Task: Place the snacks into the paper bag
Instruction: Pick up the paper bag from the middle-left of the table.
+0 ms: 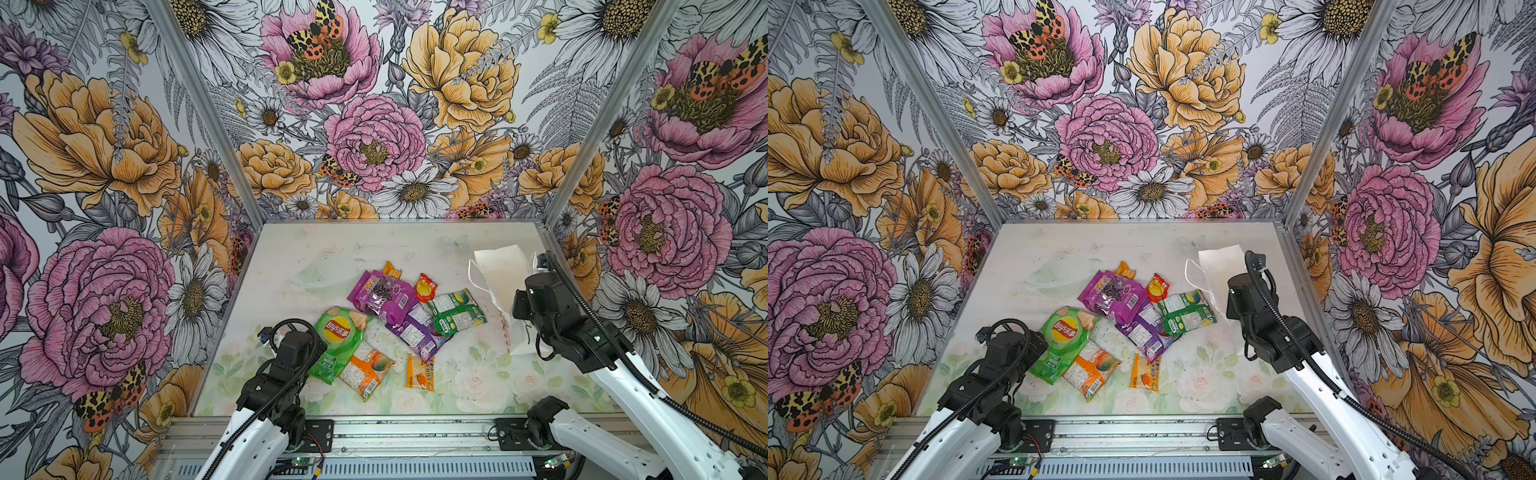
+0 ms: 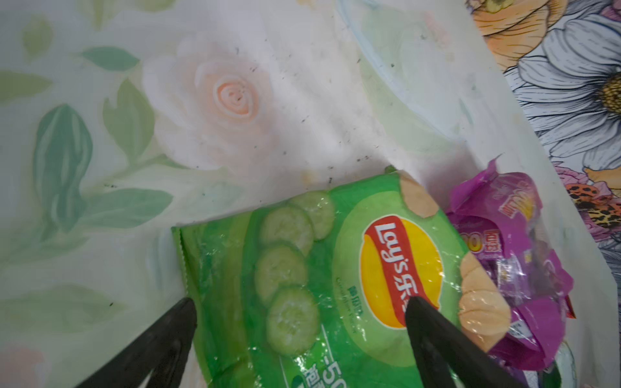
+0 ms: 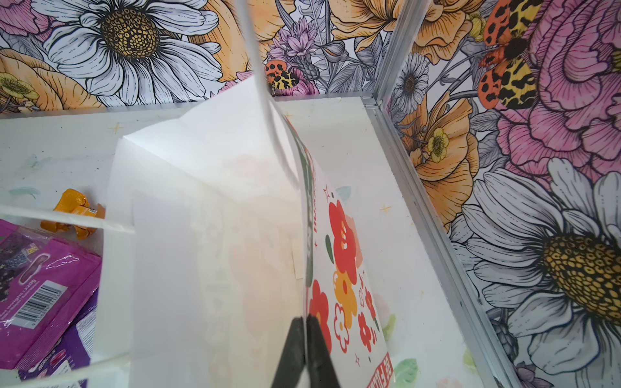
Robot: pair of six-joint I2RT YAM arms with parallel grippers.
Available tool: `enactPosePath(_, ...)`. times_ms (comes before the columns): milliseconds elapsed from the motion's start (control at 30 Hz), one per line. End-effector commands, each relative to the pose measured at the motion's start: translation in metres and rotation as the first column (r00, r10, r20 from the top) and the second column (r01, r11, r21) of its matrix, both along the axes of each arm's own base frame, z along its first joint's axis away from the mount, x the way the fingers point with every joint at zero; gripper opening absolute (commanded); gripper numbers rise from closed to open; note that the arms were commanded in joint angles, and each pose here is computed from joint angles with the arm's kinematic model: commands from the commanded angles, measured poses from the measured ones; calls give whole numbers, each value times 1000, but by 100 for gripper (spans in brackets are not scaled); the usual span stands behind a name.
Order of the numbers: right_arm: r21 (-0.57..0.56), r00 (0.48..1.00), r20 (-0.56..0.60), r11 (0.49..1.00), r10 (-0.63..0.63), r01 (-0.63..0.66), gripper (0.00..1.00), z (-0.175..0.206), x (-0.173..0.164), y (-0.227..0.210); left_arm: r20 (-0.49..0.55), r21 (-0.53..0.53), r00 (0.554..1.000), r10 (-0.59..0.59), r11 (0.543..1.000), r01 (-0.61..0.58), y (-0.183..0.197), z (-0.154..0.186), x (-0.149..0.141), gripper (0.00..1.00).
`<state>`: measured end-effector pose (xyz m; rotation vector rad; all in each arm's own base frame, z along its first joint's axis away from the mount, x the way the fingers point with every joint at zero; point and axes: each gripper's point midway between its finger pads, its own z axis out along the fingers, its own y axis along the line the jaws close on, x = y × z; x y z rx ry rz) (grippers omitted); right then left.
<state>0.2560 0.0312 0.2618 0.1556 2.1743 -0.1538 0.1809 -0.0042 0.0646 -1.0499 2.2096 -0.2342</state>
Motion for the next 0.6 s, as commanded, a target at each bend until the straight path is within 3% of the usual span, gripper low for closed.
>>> enactPosePath(0,37,1000,20,999,10,-11,0,2,0,5,-36,-67,998,58,996,-60,-1,-9,-7,99)
enactPosePath(133,53,1000,19,998,20,-21,0,0,-1,7,-75,-65,996,51,996,-56,-1,-18,-9,99)
enactPosePath(267,59,999,28,998,21,-22,0,1,-3,6,-86,-144,996,-20,990,8,-22,-30,-3,94)
enactPosePath(567,55,1000,23,998,15,-16,0,-1,-3,6,-45,-123,981,-188,976,181,-74,-14,7,85)
